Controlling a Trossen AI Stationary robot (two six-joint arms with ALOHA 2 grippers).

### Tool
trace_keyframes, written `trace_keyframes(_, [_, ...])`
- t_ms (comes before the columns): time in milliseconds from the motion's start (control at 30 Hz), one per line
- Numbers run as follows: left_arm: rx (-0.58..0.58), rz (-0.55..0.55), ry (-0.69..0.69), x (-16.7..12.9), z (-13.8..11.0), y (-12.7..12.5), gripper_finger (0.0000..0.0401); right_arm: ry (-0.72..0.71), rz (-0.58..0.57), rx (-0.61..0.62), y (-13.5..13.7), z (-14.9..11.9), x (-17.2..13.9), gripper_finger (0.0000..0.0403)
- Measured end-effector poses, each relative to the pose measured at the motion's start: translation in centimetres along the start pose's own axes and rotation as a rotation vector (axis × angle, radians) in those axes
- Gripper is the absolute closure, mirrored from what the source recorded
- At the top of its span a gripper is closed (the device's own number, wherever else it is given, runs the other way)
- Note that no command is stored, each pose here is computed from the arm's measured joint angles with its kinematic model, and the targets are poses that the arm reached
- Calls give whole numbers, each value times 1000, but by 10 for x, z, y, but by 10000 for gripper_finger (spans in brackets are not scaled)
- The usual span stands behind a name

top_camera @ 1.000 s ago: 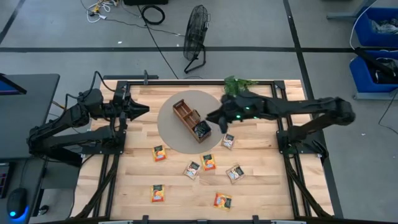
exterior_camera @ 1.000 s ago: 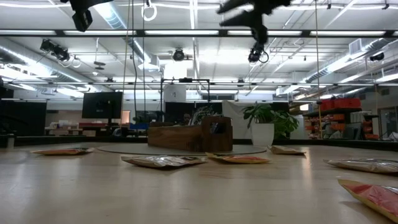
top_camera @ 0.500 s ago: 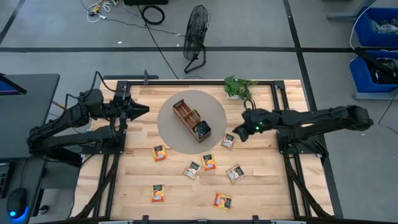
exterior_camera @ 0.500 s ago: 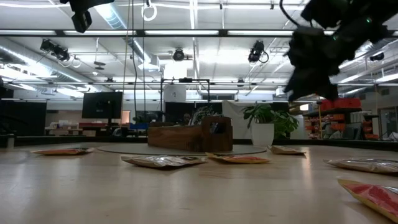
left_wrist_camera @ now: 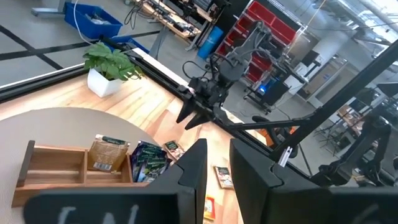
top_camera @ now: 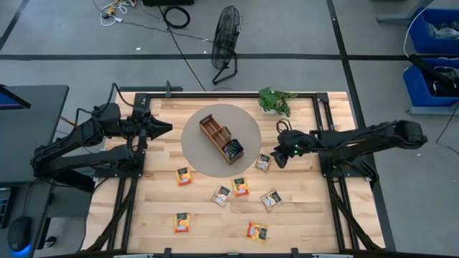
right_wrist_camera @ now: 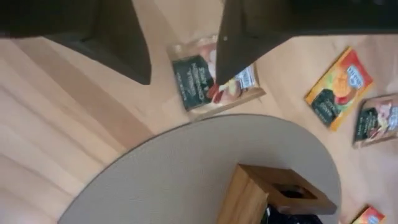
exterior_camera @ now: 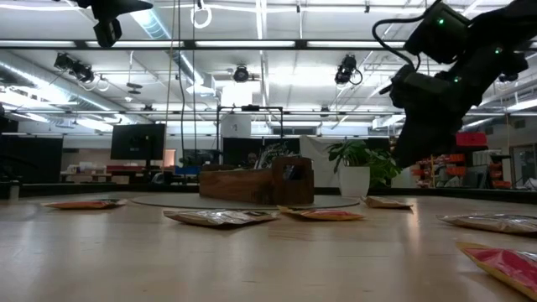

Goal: Pick & Place Tea
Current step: Put the brown tea bag into the middle section of the wooden organizer

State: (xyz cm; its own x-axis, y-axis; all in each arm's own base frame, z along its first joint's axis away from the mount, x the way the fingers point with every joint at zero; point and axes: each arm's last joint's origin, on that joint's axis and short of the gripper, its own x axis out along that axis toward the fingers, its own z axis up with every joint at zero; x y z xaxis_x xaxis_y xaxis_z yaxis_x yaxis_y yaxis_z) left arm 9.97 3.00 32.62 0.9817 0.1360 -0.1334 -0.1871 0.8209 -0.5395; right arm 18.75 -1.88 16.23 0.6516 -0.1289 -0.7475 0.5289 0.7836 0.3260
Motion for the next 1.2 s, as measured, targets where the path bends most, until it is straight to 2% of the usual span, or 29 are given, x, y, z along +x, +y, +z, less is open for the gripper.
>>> trace_keyframes(200, [-19, 3, 4, 0, 0, 0, 330, 20, -15, -37, 1, -1, 18, 150])
trace_keyframes(367, [-22, 4, 6, 0, -1, 0, 330, 97, -61, -75, -3, -8, 34, 133])
trace_keyframes(733, [-44, 22, 18, 0, -2, 2, 330, 162, -83, -168, -5, -16, 57, 152])
trace_keyframes(967, [-52, 39, 8, 0, -2, 2, 330, 142, -99, -231, 0, -20, 58, 182])
trace_keyframes(1200, [-52, 43, 5, 0, -2, 2, 330, 140, -66, -278, 11, -26, 58, 206])
